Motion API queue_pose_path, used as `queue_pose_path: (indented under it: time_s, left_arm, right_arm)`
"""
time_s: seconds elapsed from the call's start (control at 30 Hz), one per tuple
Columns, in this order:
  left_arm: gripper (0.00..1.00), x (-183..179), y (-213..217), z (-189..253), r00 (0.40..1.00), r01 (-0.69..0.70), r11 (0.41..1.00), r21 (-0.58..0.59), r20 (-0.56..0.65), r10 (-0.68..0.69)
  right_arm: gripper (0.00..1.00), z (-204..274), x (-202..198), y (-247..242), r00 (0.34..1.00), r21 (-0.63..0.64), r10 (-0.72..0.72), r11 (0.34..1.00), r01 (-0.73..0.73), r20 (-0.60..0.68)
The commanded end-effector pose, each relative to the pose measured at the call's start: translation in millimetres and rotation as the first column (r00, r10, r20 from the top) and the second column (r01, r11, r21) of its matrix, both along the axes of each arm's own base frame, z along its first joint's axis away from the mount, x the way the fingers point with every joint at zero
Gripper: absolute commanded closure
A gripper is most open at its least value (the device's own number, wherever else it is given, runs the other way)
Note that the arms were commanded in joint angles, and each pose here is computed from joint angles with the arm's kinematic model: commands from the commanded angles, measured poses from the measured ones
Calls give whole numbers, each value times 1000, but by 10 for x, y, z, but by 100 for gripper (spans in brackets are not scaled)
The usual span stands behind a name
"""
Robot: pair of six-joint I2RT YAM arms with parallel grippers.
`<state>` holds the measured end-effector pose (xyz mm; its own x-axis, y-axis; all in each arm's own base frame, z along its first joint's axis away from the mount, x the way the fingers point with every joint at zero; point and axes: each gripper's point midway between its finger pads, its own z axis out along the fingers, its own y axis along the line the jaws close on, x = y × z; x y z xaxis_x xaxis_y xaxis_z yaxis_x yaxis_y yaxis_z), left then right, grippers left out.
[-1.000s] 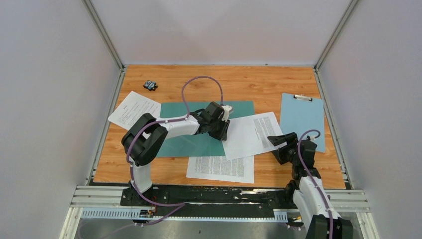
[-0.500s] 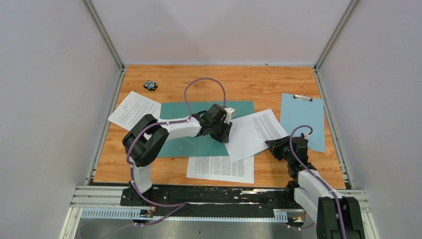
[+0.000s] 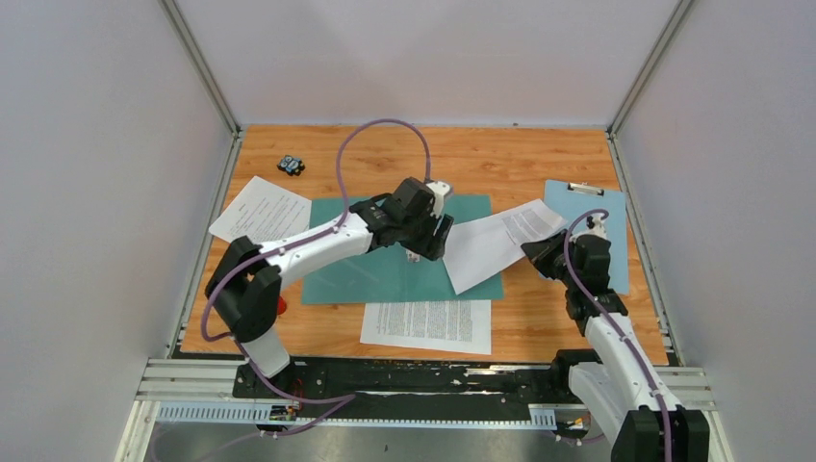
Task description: Put the files into the folder
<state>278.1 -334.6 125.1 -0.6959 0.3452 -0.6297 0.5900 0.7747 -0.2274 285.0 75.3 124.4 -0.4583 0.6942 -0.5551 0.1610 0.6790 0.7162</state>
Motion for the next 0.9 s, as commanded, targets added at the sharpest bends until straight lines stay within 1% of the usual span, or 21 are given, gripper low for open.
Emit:
queue_pose_path:
  time_s: [0.0,0.07,0.13,0.27,0.37,0.43,0.5,0.57,0.6,0.7,0.77,0.8,0.87]
  left_arm:
    - [25,216,350,672,985,-87,996,-4,152,87]
    - [25,304,552,743,978,-131,991,4,166,129]
    - [26,354,727,757,974,-163,987,4,160,160]
    - [27,404,1042,769,964,-227,973,-28,135,229]
    - [27,402,1191,791,958,-250,967,-50,131,254]
    - [27,394,1270,778,955,-263,963,-55,126,268]
    - [27,373,1316,759,955,-267,962,-60,115,273]
    - [27,350,1347,729,956,-269,961,-60,106,274]
    - [27,336,1356,716,956,-269,961,-61,102,275]
    - [27,287,1357,658,960,-263,963,-60,84,267]
    - [27,226,1345,579,964,-255,965,-67,62,259]
    - [27,191,1312,559,968,-243,966,-86,50,248]
    - [27,138,1309,484,969,-242,966,-94,33,246]
  right_arm:
    - [100,512,51,141,971,-165,221,965,-204,92]
    - [100,705,50,264,942,-174,318,939,-297,107]
    - [100,887,28,412,899,-164,421,902,-400,124]
    - [100,1190,-48,685,793,-100,587,809,-579,163]
    - [100,1432,-87,842,721,-38,658,743,-668,217]
    - [100,1550,-138,962,663,18,699,684,-729,266]
    - [100,1586,-155,1023,637,65,720,647,-759,276]
    - [100,1472,-91,1018,640,73,731,643,-762,236]
    - [100,1365,-28,998,654,77,731,653,-753,197]
    - [100,880,225,899,695,58,719,692,-719,33]
    - [100,464,427,798,717,46,690,723,-689,-101]
    - [100,269,518,743,715,29,679,728,-685,-170]
    - [100,-74,664,654,684,24,665,722,-691,-299]
